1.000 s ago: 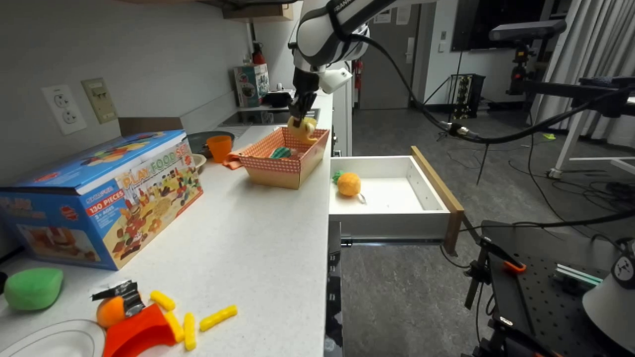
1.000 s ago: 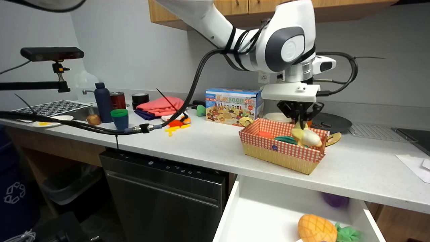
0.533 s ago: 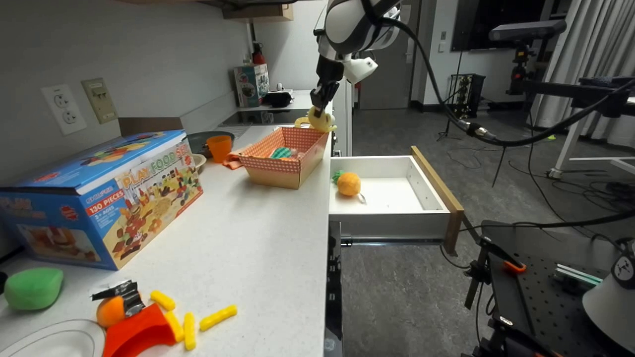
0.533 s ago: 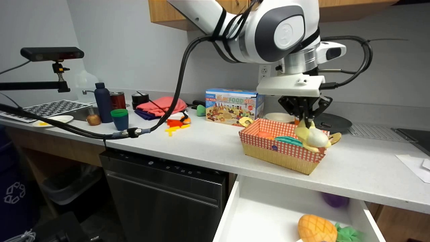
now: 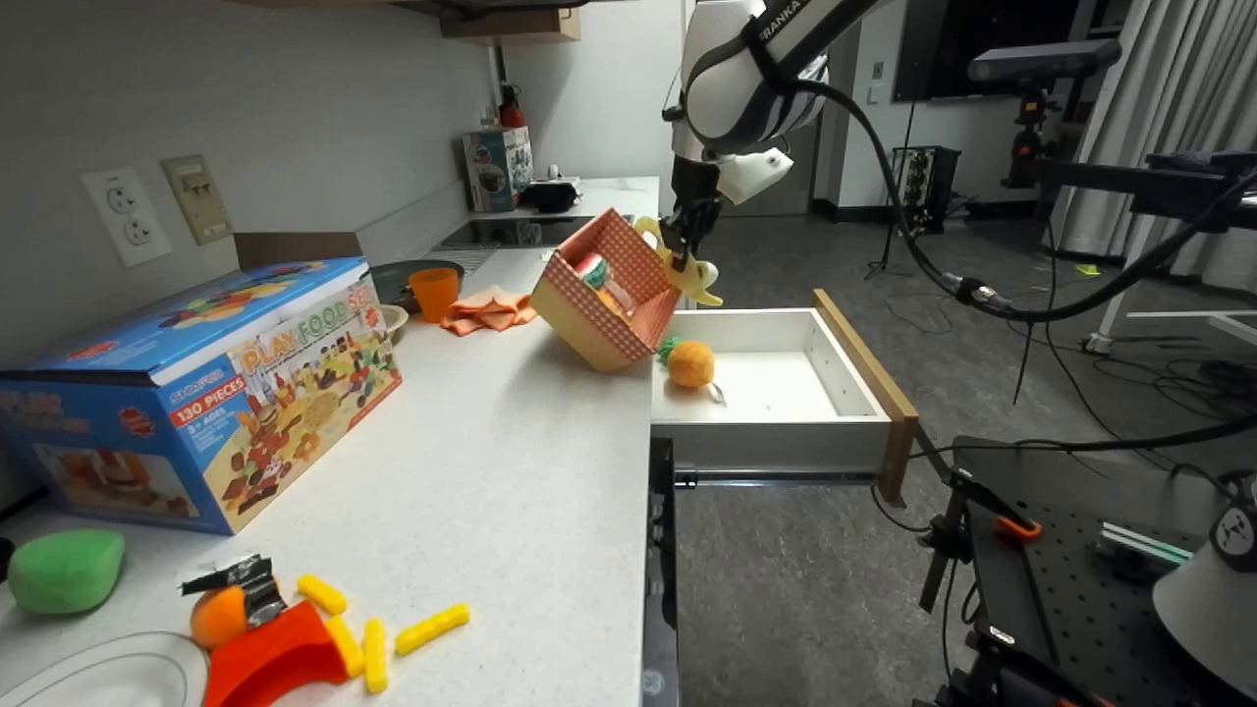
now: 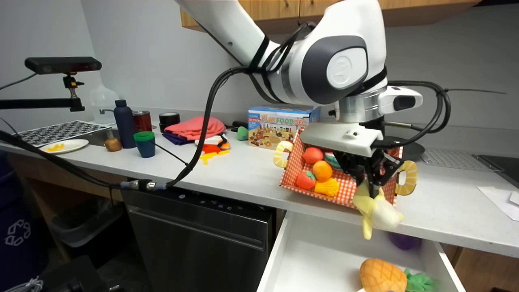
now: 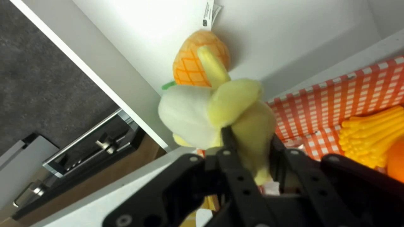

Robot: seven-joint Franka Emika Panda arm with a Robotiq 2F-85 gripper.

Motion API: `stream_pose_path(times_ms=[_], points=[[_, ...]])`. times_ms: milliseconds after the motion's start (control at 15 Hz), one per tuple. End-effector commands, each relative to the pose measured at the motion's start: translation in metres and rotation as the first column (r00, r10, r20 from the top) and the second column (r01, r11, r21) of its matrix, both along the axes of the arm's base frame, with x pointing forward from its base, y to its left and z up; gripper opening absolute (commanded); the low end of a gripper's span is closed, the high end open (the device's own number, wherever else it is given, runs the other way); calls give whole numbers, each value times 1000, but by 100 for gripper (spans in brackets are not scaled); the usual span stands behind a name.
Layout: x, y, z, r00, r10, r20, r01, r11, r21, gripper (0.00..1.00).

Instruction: Open the top drawer and put all the plush toys in it

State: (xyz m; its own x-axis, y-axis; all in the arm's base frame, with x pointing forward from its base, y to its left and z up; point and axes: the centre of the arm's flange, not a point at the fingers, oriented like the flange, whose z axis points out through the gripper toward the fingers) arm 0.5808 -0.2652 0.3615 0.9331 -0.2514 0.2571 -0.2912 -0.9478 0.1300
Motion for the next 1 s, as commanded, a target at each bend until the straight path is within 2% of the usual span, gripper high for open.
stream_pose_path(times_ms=[0, 333, 467, 933], points=[[-3, 2, -13, 998, -62, -12, 61, 998, -23, 60], [1, -4, -13, 996, -89, -8, 89, 995, -35, 97], [3, -5, -12, 996, -93, -6, 93, 995, -39, 100], [8, -9, -9, 996, -93, 10, 93, 995, -44, 100]])
